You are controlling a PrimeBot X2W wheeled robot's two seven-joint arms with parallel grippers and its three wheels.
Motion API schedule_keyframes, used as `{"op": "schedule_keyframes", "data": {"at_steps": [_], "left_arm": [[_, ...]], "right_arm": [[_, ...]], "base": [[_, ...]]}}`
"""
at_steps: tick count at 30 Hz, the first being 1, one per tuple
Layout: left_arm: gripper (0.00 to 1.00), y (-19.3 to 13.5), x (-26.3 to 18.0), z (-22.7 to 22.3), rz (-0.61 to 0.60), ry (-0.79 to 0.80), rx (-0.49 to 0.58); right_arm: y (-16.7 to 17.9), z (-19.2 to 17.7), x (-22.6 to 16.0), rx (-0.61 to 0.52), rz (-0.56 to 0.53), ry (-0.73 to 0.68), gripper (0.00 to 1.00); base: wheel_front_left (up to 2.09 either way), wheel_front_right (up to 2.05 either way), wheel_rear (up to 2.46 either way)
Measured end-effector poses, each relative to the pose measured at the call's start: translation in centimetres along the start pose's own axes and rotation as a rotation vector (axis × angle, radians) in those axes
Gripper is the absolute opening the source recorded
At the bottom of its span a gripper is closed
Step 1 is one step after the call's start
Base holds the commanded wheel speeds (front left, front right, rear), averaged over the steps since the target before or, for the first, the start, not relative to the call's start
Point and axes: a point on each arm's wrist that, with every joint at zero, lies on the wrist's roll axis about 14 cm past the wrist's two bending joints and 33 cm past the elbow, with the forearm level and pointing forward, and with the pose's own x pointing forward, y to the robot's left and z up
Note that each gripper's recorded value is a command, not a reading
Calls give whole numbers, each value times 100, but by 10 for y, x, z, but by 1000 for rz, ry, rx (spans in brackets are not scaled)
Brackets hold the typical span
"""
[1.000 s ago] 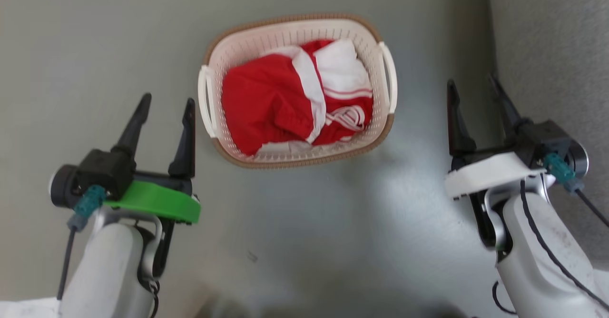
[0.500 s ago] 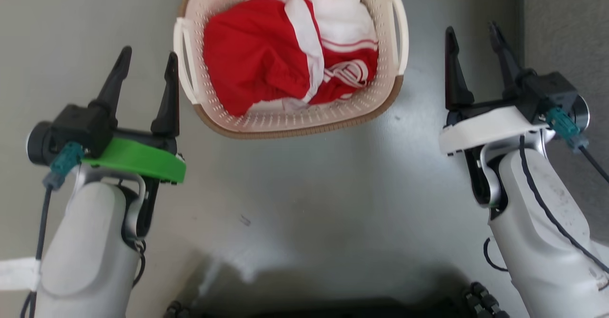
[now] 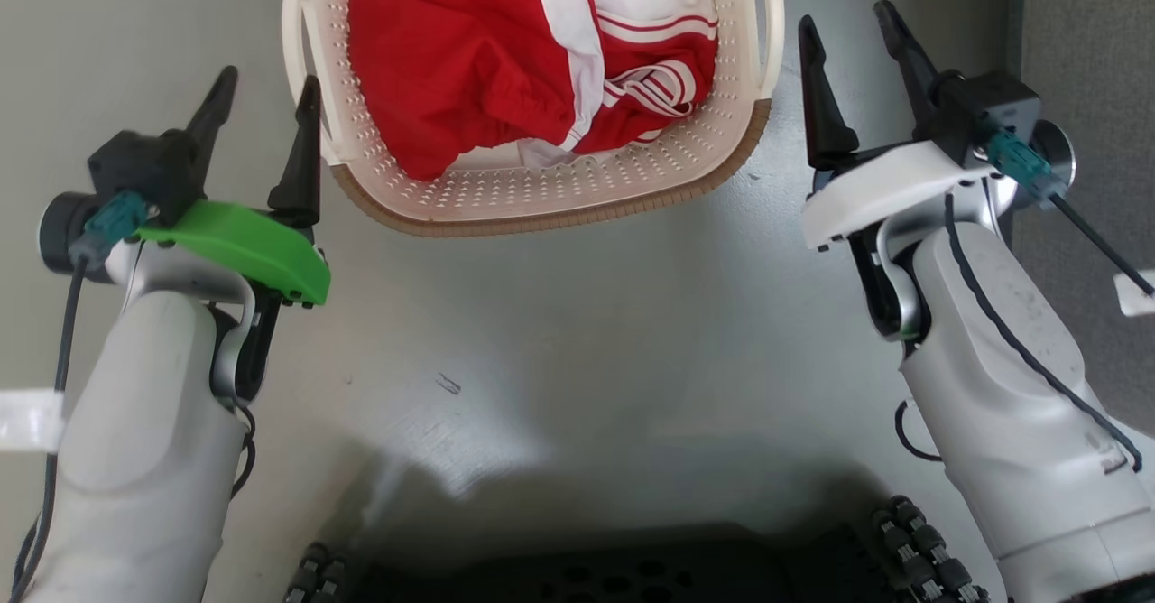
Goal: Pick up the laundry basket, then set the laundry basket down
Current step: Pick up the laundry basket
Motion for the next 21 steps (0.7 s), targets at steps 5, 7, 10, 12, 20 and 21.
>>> {"op": "schedule_keyframes", "data": {"at_steps": [5, 7, 10, 12, 20, 21], "left_arm": [[100, -1, 9, -17, -12, 75, -14], [100, 0, 12, -21, -16, 100, -16], [100, 1, 17, -27, -15, 135, -17], [100, 2, 20, -30, -18, 155, -16], [100, 1, 38, -29, -32, 199, -19], [100, 1, 42, -30, -33, 212, -17]], "right_arm": [[-2, -15, 6, 1, 5, 59, 100], [-2, -18, 9, 6, 10, 76, 100], [0, -22, 15, 6, 21, 99, 100], [1, -25, 17, 1, 34, 116, 100], [2, -33, 28, -15, 58, 181, 100], [1, -37, 30, -19, 62, 205, 100]], "base": [[0, 0, 0], [0, 0, 0], [0, 0, 0], [0, 0, 0], [0, 0, 0], [0, 0, 0]]}}
